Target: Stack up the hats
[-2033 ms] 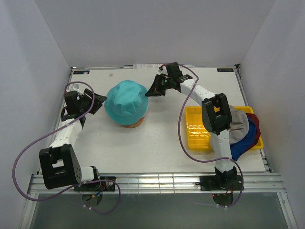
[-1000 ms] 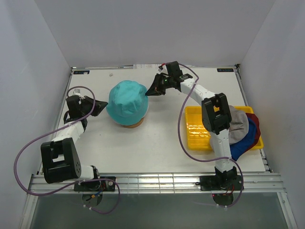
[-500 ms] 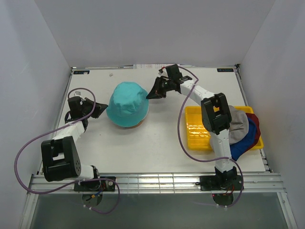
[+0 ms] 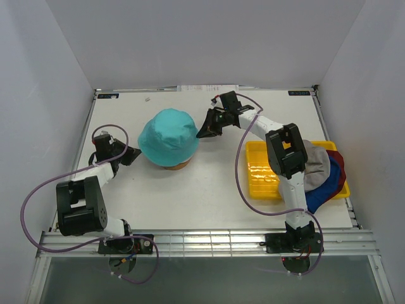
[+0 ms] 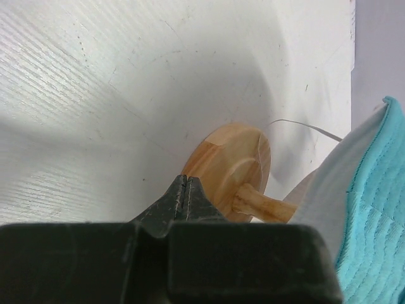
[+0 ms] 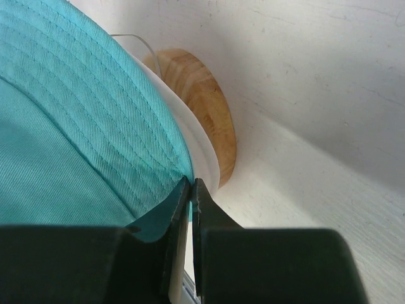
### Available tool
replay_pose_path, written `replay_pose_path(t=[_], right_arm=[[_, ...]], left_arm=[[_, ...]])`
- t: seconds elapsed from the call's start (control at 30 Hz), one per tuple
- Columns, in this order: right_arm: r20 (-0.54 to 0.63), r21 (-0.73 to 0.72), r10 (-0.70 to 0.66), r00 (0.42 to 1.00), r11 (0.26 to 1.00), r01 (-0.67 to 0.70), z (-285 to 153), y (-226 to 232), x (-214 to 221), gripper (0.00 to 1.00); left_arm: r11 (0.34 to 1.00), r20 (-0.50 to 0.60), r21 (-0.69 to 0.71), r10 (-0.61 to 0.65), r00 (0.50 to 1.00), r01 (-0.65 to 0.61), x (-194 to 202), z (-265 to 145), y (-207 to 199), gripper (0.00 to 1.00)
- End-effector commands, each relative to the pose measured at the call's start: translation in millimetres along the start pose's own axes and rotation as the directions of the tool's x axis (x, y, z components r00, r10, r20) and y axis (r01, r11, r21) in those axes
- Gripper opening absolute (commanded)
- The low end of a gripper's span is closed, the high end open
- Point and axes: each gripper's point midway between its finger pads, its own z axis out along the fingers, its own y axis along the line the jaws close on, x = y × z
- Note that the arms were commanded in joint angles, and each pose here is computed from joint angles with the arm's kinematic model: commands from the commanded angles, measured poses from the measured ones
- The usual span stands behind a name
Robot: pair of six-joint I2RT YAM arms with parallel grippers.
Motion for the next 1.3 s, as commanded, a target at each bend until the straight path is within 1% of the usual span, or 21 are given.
replay_pose_path(t=[0.0,0.1,0.3,0.4,0.43,0.47,0.53,0.57,0.67,0.73,0.77,0.83,0.93,1.0,1.07,1.13,1.17,1.27], right_arm=[[0.072,0.058,-0.055,0.996,0.997,0.051,-18,2,-16,0.08],[0.087,0.044,-0.078,0.993,0.996,0.075,-24,14,-24,0.08],[0.118,0.012,-0.113,0.987,0.994,0.113,-35,38,-33,0.09],[0.124,-0.005,-0.123,0.985,0.992,0.125,-39,47,-36,0.09],[0.126,-0.007,-0.127,0.984,0.992,0.129,-40,49,-36,0.09],[0.127,-0.010,-0.131,0.983,0.991,0.133,-40,51,-36,0.09],[0.126,-0.015,-0.135,0.983,0.990,0.138,-39,55,-35,0.09],[0.125,-0.017,-0.136,0.983,0.990,0.140,-38,56,-35,0.09],[0.120,-0.019,-0.137,0.983,0.990,0.140,-36,57,-34,0.09],[0.115,-0.018,-0.136,0.984,0.990,0.139,-34,57,-32,0.09],[0.113,-0.017,-0.134,0.985,0.990,0.137,-33,56,-32,0.09],[0.109,-0.014,-0.132,0.985,0.991,0.134,-32,54,-31,0.09],[0.102,-0.011,-0.128,0.987,0.992,0.130,-30,51,-28,0.09],[0.100,-0.010,-0.127,0.987,0.992,0.129,-29,50,-28,0.08],[0.103,-0.014,-0.128,0.986,0.991,0.130,-30,51,-28,0.08],[0.100,-0.014,-0.126,0.987,0.992,0.128,-29,50,-27,0.08],[0.100,-0.012,-0.125,0.987,0.992,0.127,-29,49,-27,0.08],[0.094,-0.011,-0.123,0.988,0.992,0.124,-27,49,-25,0.08]], left_arm=[[1.000,0.028,0.000,0.028,0.999,-0.028,-5,-4,-1,0.00],[0.999,0.039,0.003,0.045,0.998,-0.045,-10,-6,-7,0.00],[0.996,0.079,-0.060,0.070,0.994,-0.065,-28,-19,-14,0.00],[0.993,0.126,-0.081,0.095,0.987,-0.085,-39,-31,-22,0.16],[0.992,0.148,-0.087,0.100,0.984,-0.088,-44,-35,-25,0.22],[0.992,0.165,-0.078,0.108,0.980,-0.096,-47,-41,-31,0.32],[0.992,0.185,-0.060,0.123,0.975,-0.113,-53,-47,-40,0.39],[0.992,0.180,-0.044,0.125,0.976,-0.119,-52,-49,-45,0.45],[0.992,0.154,0.008,0.120,0.981,-0.123,-48,-50,-57,0.50],[0.993,0.132,0.038,0.109,0.985,-0.115,-43,-48,-60,0.55],[0.990,0.109,0.078,0.109,0.988,-0.118,-39,-48,-66,0.56],[0.990,0.074,0.097,0.097,0.993,-0.103,-32,-45,-66,0.61],[0.988,0.019,0.137,0.070,0.997,-0.072,-18,-44,-66,0.66],[0.988,-0.004,0.146,0.054,0.999,-0.053,-11,-43,-62,0.68],[0.983,-0.001,0.177,0.052,0.999,-0.051,-9,-45,-66,0.71],[0.983,-0.038,0.185,0.026,0.999,-0.018,0,-45,-62,0.71],[0.975,-0.022,0.220,0.034,0.999,-0.028,-3,-45,-69,0.71],[0.971,-0.037,0.237,0.007,0.999,0.002,2,-45,-68,0.70]])
